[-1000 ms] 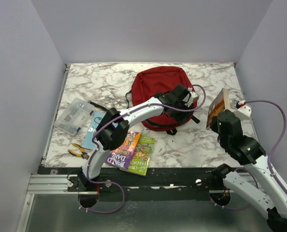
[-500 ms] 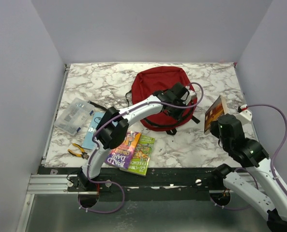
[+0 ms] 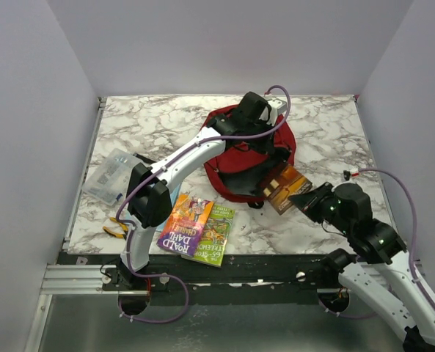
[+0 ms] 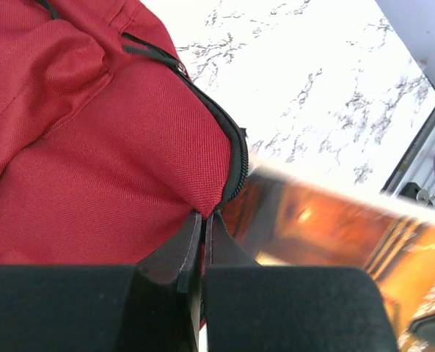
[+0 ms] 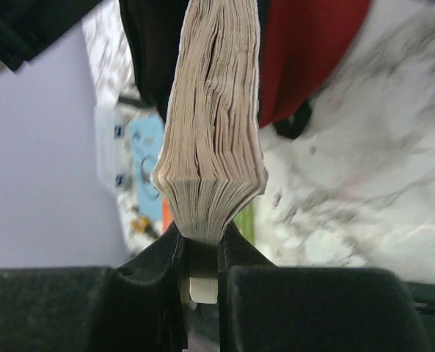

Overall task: Pack the student bag
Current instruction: Place the book in the student bag.

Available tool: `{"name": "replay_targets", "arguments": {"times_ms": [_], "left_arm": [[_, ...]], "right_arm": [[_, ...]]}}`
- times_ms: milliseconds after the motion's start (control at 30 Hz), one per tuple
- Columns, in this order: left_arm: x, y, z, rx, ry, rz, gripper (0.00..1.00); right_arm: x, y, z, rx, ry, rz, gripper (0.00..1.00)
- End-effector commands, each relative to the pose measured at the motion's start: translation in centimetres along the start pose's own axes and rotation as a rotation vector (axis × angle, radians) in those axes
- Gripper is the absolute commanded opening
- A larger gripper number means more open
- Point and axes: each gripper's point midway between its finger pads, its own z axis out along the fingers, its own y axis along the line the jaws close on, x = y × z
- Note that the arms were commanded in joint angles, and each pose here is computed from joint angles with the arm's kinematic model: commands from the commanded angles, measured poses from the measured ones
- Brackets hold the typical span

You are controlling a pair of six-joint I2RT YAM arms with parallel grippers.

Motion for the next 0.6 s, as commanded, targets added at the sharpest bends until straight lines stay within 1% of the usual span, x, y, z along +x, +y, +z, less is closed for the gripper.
{"name": "replay_targets", "arguments": {"times_ms": [0,33,100,200,300,333,367,467,567], "left_arm": [[-1.2,-3.1,-2.3,0.099,-0.026,-0.013,0.0],[-1.4,-3.5,-2.6,0.115,-0.028,-0.017,0.0],[-1.7,-4.1,-3.0,0.141,-0.033,-0.023,0.0],[-2.2,-4.6,-3.5,0.155,-0.045,-0.028,0.0],[-2.7,-5.5,-4.2,0.194,-0.053,-0.03,0.0],[-2.9,-5.9,-4.5,0.206,-0.055,-0.032,0.0],[-3.0,-6.3,-4.8,0.225,-0.057,-0.033,0.0],[-3.6,-7.4,-6.1,0.259,-0.073,-0.034,0.0],[-4.1,-8.5,-7.5,0.285,-0.091,-0.022,0.0]], "right_arm": [[4.3,5.0,-0.4,-0.257,0.255,0.182,0.0],[4.6,5.1,0.0,-0.273,0.267,0.191,0.0],[4.1,5.7,0.5,-0.297,0.238,0.205,0.0],[2.8,6.3,1.1,-0.268,0.195,0.247,0.0],[1.7,5.7,2.3,-0.232,0.122,0.333,0.0],[1.6,5.4,3.0,-0.237,0.103,0.366,0.0],[1.2,5.9,3.3,-0.283,0.078,0.389,0.0],[0.1,5.2,5.2,-0.298,-0.008,0.475,0.0],[-0.8,4.8,6.8,-0.296,-0.075,0.498,0.0]]}}
